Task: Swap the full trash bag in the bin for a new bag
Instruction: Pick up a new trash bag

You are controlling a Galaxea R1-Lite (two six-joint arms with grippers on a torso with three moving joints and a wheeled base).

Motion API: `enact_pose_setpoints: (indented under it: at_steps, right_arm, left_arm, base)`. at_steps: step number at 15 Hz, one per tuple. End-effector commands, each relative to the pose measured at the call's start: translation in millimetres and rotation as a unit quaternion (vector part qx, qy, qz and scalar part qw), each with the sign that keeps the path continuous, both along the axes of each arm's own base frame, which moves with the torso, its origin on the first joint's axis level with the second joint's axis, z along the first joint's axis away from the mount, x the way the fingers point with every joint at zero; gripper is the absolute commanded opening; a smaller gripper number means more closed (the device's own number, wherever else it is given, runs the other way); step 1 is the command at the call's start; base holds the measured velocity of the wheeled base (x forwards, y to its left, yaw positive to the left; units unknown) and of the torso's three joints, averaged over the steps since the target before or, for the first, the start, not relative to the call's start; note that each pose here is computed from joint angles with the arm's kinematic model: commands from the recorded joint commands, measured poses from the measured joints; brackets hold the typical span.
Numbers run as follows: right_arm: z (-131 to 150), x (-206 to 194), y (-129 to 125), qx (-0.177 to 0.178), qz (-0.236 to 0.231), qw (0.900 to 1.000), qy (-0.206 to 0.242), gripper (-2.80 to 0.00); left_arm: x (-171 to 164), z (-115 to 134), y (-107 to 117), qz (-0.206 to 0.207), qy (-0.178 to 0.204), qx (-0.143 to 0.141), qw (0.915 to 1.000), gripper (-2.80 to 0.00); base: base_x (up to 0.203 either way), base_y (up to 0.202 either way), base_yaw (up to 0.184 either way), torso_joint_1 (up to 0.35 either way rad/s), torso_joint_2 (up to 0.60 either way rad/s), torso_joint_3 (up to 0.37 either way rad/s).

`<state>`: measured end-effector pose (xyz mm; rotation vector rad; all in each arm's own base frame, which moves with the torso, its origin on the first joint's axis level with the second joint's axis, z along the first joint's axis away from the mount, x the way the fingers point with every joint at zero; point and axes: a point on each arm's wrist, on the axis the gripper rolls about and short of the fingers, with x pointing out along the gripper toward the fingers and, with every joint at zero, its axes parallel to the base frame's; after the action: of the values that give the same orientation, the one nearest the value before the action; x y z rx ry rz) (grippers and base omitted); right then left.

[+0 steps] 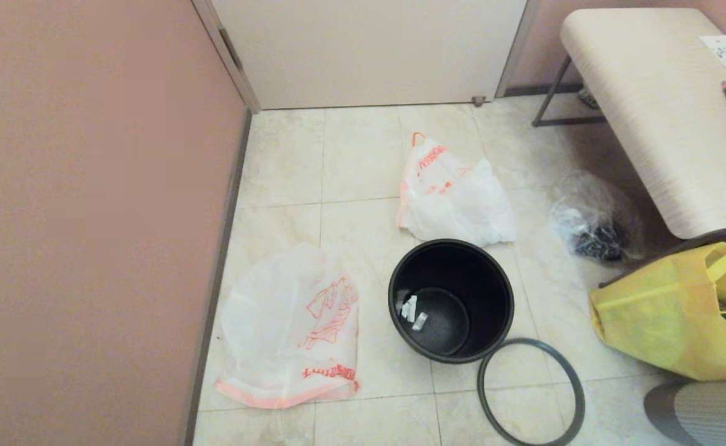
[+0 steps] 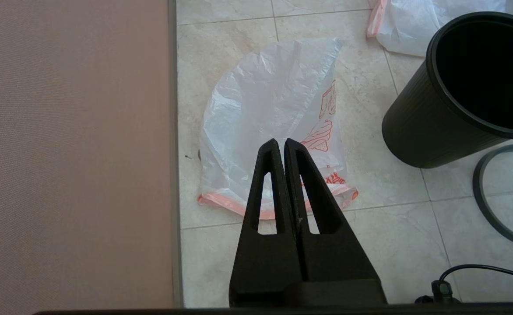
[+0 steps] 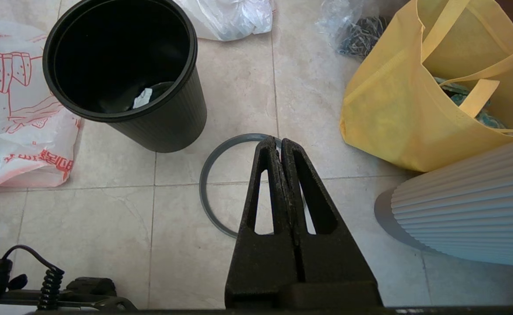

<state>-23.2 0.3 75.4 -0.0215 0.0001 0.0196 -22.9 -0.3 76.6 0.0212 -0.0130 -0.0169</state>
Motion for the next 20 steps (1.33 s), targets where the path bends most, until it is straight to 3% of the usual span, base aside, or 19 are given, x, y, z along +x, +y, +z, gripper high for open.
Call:
enact_pose_setpoints:
  at_steps: [1,8,10,13,16,18,20]
  right_arm:
    - [0.0,0.1,0.0,0.000,0.000,1.000,0.001,-2.80]
    - [0.0,0.1,0.0,0.000,0.000,1.000,0.001,-2.80]
    - [0.0,0.1,0.0,0.000,0.000,1.000,0.001,-2.80]
    - [0.0,0.1,0.0,0.000,0.000,1.000,0.001,-2.80]
    - [0.0,0.1,0.0,0.000,0.000,1.000,0.001,-2.80]
    - [0.0,0.1,0.0,0.000,0.000,1.000,0.001,-2.80]
    - [0.0,0.1,0.0,0.000,0.000,1.000,0.001,-2.80]
  left_arm:
    - [0.4,-1.2,0.0,0.000,0.003,-0.001,1.0000,-2.80]
    - [-1.2,7.5,0.1,0.005,-0.008,0.004,0.9999,-2.80]
    - [-2.4,42.4,-0.7,-0.014,-0.021,0.006,0.9997,-2.80]
    - [23.0,89.6,-3.8,-0.081,0.029,0.037,0.9956,-2.80]
    - [70.0,106.9,-5.9,-0.142,0.116,0.083,0.9795,-2.80]
    - [109.2,106.7,-10.3,-0.182,0.189,0.087,0.9611,-2.80]
    - [145.7,98.0,-21.4,-0.217,0.259,0.081,0.9376,-2.80]
  base:
    - [0.000,0.000,0.000,0.000,0.00,0.000]
    - [0.000,0.000,0.000,0.000,0.00,0.000]
    - [0.000,0.000,0.000,0.000,0.00,0.000]
    - [0.000,0.000,0.000,0.000,0.00,0.000]
    - [0.000,0.000,0.000,0.000,0.00,0.000]
    - [0.000,0.000,0.000,0.000,0.00,0.000]
    - [0.000,0.000,0.000,0.000,0.00,0.000]
